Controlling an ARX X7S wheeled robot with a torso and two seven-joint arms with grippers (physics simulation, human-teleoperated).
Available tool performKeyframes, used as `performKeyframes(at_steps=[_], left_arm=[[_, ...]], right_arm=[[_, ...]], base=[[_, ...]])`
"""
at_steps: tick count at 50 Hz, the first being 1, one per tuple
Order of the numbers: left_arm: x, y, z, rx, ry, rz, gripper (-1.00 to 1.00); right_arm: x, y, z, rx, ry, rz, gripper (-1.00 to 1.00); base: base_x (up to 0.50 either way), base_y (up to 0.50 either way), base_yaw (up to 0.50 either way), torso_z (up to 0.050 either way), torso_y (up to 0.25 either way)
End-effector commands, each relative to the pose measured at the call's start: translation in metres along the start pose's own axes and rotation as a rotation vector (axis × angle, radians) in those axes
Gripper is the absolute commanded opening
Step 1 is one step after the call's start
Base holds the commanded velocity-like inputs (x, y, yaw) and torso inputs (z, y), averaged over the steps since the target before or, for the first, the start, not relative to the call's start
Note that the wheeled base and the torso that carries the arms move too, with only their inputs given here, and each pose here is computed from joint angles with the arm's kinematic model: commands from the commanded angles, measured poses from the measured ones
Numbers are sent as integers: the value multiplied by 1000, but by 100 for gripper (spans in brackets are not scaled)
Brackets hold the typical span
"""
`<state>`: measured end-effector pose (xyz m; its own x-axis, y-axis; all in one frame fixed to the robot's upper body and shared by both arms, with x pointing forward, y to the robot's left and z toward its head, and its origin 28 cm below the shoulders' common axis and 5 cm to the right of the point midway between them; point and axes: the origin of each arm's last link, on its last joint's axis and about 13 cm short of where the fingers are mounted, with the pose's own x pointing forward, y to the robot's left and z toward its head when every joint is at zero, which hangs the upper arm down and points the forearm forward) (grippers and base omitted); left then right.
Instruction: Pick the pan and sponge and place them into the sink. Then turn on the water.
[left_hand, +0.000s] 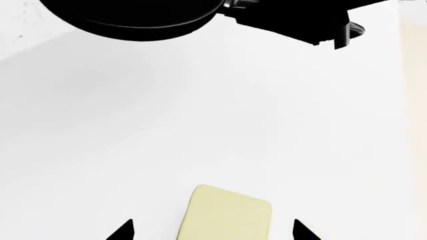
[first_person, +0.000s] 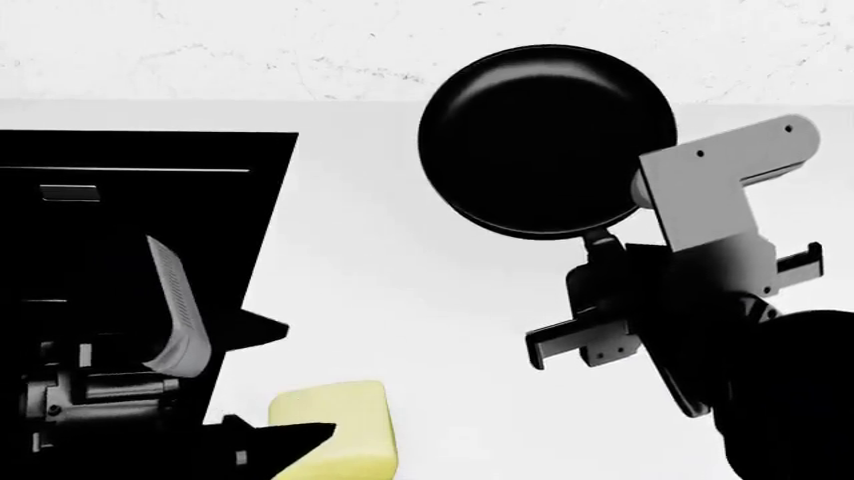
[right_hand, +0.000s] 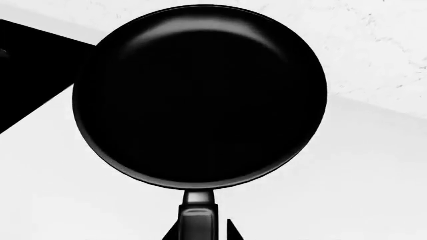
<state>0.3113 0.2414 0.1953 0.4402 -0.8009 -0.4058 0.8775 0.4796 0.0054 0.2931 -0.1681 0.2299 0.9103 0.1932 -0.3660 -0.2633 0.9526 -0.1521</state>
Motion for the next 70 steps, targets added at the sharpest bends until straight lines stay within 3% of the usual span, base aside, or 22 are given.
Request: performKeyframes(at_steps=[1,33,70], left_arm=[[5,8,2,27,71,-20,100],[23,23,0,40,178,-73,100],[40,18,-17,24,243,-125,100]], right_arm=[[-2,-4,7,-9,-44,-29,-100],[0,-2,4,-12,-25,-30,-100],[0,-3,-4,3,-13,-29,-100]], base=[[0,0,0,0,0],[0,0,0,0,2],[0,0,0,1,2]])
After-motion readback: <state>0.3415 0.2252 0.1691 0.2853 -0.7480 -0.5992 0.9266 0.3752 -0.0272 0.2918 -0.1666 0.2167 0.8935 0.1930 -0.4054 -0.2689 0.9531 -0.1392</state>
